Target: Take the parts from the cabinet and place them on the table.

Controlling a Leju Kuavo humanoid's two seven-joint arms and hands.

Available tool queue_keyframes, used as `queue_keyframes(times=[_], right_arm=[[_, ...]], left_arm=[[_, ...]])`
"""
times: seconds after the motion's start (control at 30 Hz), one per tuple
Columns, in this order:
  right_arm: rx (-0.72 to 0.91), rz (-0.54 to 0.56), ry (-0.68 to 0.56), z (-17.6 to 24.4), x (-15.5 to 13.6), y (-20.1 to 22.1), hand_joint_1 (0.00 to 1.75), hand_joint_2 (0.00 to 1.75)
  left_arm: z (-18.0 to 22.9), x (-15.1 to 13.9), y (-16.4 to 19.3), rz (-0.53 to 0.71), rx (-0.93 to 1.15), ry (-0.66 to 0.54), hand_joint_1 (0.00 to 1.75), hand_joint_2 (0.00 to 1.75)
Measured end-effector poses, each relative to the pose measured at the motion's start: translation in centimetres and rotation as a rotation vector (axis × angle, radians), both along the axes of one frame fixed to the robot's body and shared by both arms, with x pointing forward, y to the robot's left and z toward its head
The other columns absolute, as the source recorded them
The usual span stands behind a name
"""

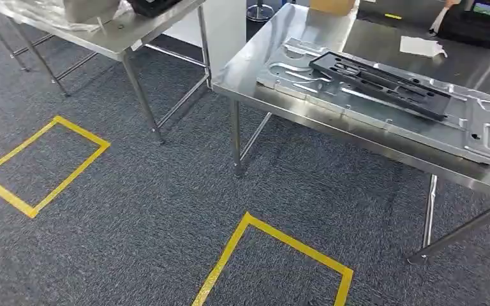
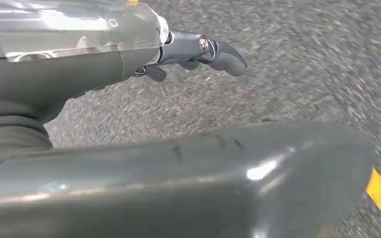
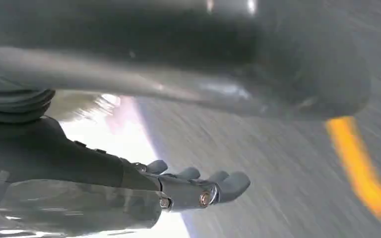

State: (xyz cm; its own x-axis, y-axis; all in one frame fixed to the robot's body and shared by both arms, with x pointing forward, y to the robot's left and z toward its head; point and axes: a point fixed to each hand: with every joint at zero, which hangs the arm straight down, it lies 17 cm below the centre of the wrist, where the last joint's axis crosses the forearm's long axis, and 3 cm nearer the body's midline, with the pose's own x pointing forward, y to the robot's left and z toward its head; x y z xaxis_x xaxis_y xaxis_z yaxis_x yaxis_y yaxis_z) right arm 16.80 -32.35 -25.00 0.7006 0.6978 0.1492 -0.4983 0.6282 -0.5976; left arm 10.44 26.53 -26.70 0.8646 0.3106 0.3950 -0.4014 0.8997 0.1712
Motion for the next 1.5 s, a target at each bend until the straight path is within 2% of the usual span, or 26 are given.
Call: queue_keyframes(times=[0.1, 0.17, 0.23, 0.5, 0.67, 0.8, 1.0, 1.2, 1.4, 1.5], right_arm=[[0.014, -0.073, 0.133, -1.4, -4.2, -0.7, 0.0, 0.0], [0.044, -0.179, 0.261, -2.2, -7.4, -0.7, 0.0, 0.0], [0.067, -0.276, 0.33, -2.5, -9.7, -0.9, 0.0, 0.0], [0.116, -0.36, 0.318, -2.8, -10.6, -1.0, 0.0, 0.0], [0.161, -0.294, 0.22, -2.7, -8.7, -0.3, 0.0, 0.0], [0.17, -0.249, 0.203, -2.6, -7.6, 0.5, 0.0, 0.0], [0.173, -0.193, 0.232, -2.7, -8.1, 1.6, 0.0, 0.0], [0.163, -0.126, 0.304, -2.9, -8.6, 2.4, 0.0, 0.0], [0.154, -0.039, 0.293, -2.6, -6.5, 3.3, 0.0, 0.0], [0.156, -0.003, 0.296, -2.5, -6.4, 4.0, 0.0, 0.0]], left_arm=[[-0.1, -0.5, 0.0, -0.002, -0.001, 0.015, 0.0, 0.0], [-0.2, -0.6, -0.1, -0.007, -0.005, 0.026, 0.0, 0.0], [-0.2, -0.3, -0.2, -0.017, -0.007, 0.029, 0.0, 0.0], [-0.2, -0.4, -0.2, -0.038, -0.009, 0.034, 0.0, 0.0], [-0.1, -0.1, -0.2, -0.048, -0.001, 0.009, 0.0, 0.0], [0.0, 0.1, 0.1, -0.047, 0.018, 0.007, 0.0, 0.0], [0.1, 0.0, 0.6, -0.038, 0.052, 0.016, 0.0, 0.0], [-0.2, -1.6, 1.1, 0.02, 0.072, 0.106, 0.0, 0.0], [-0.1, -2.5, 1.0, 0.063, 0.103, 0.142, 0.0, 0.0], [0.0, -2.2, 0.7, 0.072, 0.11, 0.137, 0.0, 0.0]])
